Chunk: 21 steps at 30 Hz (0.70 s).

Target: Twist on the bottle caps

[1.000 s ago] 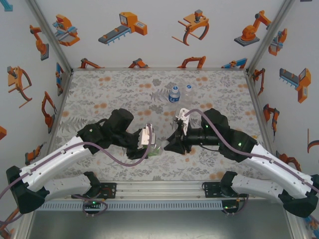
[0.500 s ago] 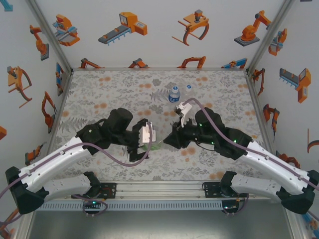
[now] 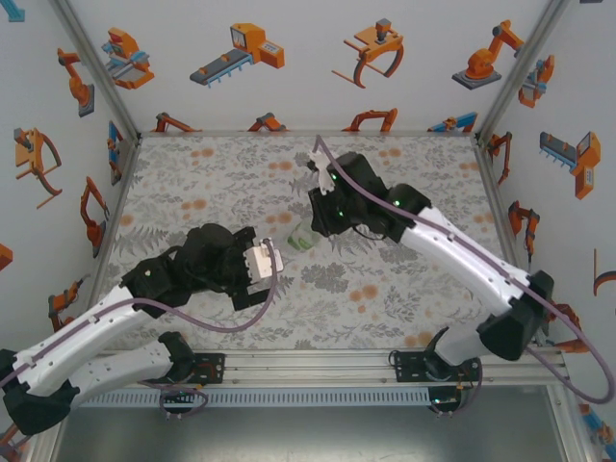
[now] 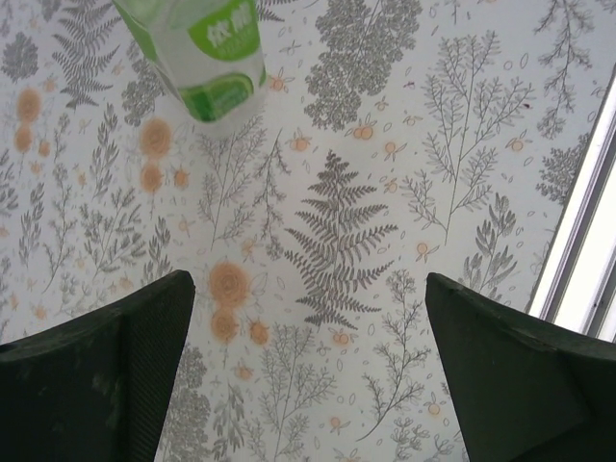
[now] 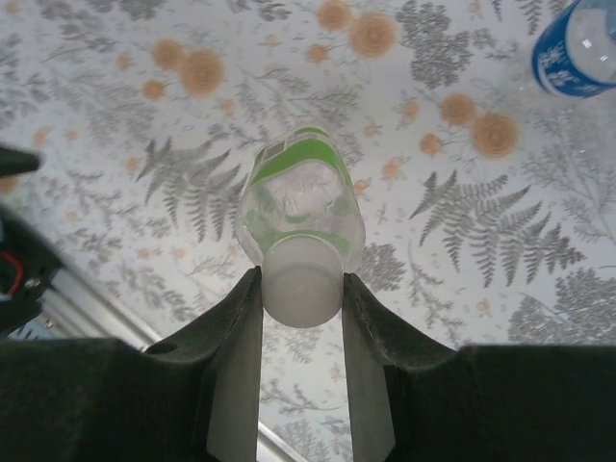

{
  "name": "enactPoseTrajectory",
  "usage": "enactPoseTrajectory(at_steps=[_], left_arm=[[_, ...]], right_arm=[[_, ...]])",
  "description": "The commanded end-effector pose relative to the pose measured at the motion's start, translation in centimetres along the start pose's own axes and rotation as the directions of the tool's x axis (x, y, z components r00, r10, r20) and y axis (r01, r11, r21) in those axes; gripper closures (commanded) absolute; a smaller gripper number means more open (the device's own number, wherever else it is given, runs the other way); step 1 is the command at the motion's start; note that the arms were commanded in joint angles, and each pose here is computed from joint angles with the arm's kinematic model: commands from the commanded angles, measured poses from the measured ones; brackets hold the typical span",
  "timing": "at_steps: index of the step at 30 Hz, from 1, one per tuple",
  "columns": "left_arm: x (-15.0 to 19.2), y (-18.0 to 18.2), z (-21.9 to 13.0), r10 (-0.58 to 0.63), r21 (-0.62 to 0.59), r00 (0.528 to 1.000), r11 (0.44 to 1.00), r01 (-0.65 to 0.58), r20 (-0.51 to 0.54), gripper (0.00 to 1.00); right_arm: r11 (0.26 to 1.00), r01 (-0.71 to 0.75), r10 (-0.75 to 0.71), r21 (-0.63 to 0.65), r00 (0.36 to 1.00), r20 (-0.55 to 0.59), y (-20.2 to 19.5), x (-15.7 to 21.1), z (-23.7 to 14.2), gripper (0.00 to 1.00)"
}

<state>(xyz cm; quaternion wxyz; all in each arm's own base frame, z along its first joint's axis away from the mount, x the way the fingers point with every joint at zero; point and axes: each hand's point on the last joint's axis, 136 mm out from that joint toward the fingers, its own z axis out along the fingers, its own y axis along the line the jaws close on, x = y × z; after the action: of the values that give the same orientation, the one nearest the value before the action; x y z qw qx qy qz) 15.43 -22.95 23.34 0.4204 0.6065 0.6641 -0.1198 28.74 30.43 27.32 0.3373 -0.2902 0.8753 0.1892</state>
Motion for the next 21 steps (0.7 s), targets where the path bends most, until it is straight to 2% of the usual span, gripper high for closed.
enactPoseTrajectory(at_steps=[1, 9, 21], left_arm=[[1.8, -0.2, -0.8, -0.033, -0.031, 0.999, 0.999, 0.032, -0.035, 0.03], [2.8, 0.2, -1.5, -0.039, -0.110, 0.999, 0.993, 0.039, 0.005, 0.03], [3.4, 0.0, -0.4, -0.040, -0.083, 0.998, 0.996, 0.036, -0.045, 0.03]], right_arm=[[0.994, 0.058, -0.050, 0.089, 0.994, -0.095, -2.5, -0.6, 1.2, 1.00], [0.981, 0.095, -0.058, 0.172, 0.976, -0.208, -6.7, -3.2, 6.5, 1.00], [0.975, 0.112, -0.069, 0.191, 0.974, -0.216, -9.1, -5.6, 12.5, 1.00]])
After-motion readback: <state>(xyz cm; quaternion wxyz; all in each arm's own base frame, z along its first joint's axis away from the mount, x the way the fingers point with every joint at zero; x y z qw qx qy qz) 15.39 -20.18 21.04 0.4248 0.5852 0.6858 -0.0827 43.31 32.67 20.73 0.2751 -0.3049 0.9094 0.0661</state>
